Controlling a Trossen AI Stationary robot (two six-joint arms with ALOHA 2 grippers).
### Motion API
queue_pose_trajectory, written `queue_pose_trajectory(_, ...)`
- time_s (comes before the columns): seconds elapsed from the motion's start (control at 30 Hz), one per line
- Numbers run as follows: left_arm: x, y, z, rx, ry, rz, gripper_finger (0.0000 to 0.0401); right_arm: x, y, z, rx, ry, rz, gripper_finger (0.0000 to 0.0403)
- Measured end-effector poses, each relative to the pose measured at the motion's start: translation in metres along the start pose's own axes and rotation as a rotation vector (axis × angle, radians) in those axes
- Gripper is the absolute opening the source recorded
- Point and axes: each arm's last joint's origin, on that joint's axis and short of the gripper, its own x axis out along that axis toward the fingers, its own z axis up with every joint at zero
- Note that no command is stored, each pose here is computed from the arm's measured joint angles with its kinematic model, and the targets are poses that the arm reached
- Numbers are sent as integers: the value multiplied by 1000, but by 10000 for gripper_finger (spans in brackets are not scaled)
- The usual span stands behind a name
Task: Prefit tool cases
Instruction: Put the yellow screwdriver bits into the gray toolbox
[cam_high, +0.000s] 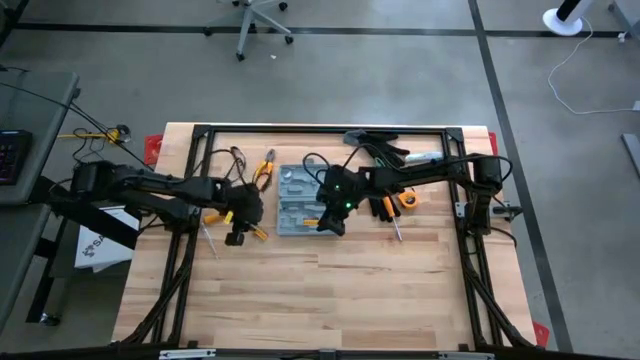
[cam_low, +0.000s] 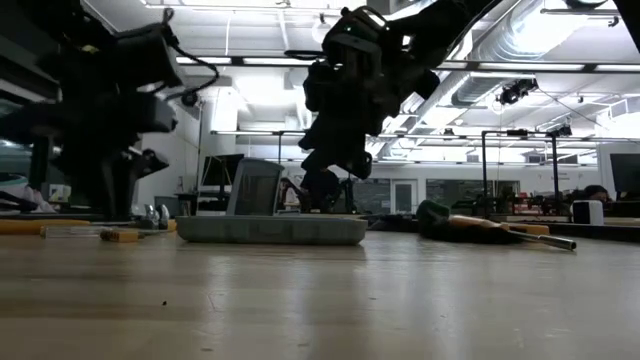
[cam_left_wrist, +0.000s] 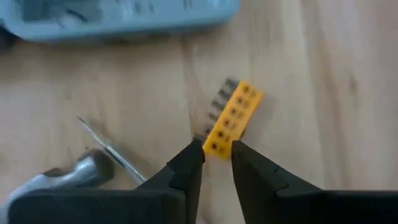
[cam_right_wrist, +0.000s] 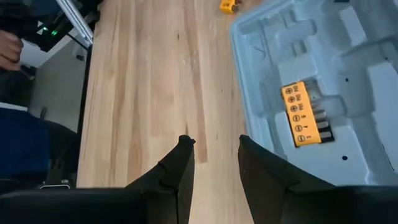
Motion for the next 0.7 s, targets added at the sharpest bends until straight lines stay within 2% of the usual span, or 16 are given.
queue_pose_trajectory(0.13, 13, -5, 9, 123, 81, -21, 111, 0, 0, 0, 1, 2, -1, 114)
queue_pose_trajectory(0.3, 18, -5, 23, 229, 162, 72, 139, -2, -3, 1, 13, -3, -5, 114)
queue_pose_trajectory(0.47, 10, -3, 38, 262, 112, 95, 150, -2, -3, 1, 17, 1, -7, 114)
queue_pose_trajectory(0.7, 8, -5, 41, 302, 85, 41, 150, -2, -3, 0, 19, 4, -8, 114)
